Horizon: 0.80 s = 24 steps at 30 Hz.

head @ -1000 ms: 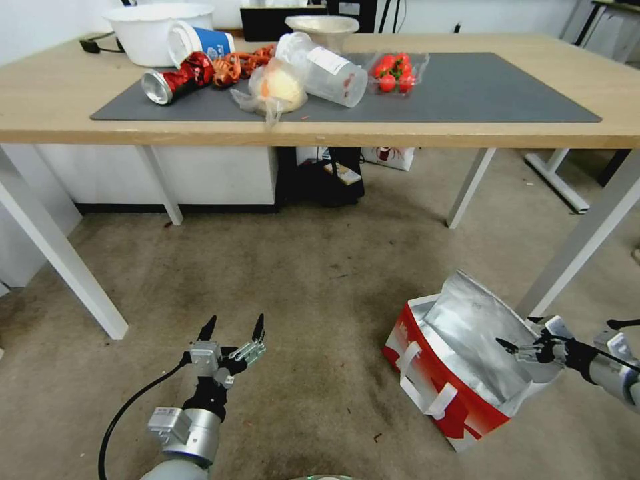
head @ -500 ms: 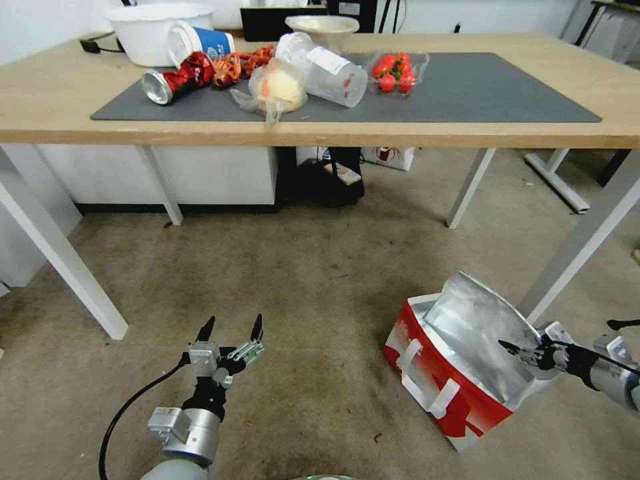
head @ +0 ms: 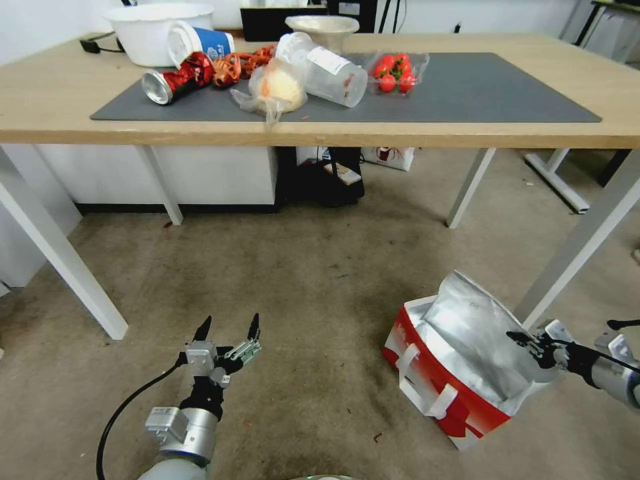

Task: Pick up the food delivery bag from the floor and place it on the table.

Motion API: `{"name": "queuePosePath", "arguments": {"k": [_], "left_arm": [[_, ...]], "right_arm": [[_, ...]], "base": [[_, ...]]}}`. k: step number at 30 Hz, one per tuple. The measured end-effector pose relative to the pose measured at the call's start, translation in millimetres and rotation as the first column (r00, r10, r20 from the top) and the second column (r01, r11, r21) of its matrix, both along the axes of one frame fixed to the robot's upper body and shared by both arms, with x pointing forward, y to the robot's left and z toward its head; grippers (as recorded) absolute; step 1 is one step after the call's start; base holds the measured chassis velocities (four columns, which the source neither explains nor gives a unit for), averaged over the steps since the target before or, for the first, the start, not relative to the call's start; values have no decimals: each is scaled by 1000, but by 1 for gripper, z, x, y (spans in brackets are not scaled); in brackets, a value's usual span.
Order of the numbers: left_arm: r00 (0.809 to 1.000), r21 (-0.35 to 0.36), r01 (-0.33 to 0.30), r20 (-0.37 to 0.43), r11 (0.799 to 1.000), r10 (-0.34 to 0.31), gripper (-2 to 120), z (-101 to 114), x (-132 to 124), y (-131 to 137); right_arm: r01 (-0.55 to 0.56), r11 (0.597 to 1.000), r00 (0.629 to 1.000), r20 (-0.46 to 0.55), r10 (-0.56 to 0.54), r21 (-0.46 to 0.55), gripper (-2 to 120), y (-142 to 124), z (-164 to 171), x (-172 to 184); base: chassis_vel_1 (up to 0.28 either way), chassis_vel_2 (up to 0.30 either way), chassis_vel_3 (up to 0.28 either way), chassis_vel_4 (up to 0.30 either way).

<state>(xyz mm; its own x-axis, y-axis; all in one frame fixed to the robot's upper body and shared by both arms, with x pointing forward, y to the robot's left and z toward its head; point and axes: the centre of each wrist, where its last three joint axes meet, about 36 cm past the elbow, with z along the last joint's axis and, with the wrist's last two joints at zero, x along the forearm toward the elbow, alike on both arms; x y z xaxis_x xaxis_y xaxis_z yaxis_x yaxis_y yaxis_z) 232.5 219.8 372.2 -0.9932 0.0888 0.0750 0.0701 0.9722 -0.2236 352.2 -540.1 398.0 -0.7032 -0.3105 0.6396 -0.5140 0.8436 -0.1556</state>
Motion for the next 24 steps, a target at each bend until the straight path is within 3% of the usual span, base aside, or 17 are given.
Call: {"name": "queuePosePath", "arguments": {"k": [14, 17, 24], "left_arm": [[999, -4, -40, 21, 999, 40, 100, 4, 4, 2], [999, -3, -35, 27, 999, 35, 100, 6, 4, 3], [998, -22, -34, 43, 999, 35, 100, 10, 6, 6]], "right_arm": [[-193, 963, 981, 66, 184, 189, 0, 9, 35, 11], [-247, 942, 969, 69, 237, 228, 0, 11, 43, 14], [-405, 851, 909, 45, 415, 333, 0, 12, 75, 30]], "base": [[0, 0, 0, 0], [0, 0, 0, 0], [0, 0, 0, 0]]}}
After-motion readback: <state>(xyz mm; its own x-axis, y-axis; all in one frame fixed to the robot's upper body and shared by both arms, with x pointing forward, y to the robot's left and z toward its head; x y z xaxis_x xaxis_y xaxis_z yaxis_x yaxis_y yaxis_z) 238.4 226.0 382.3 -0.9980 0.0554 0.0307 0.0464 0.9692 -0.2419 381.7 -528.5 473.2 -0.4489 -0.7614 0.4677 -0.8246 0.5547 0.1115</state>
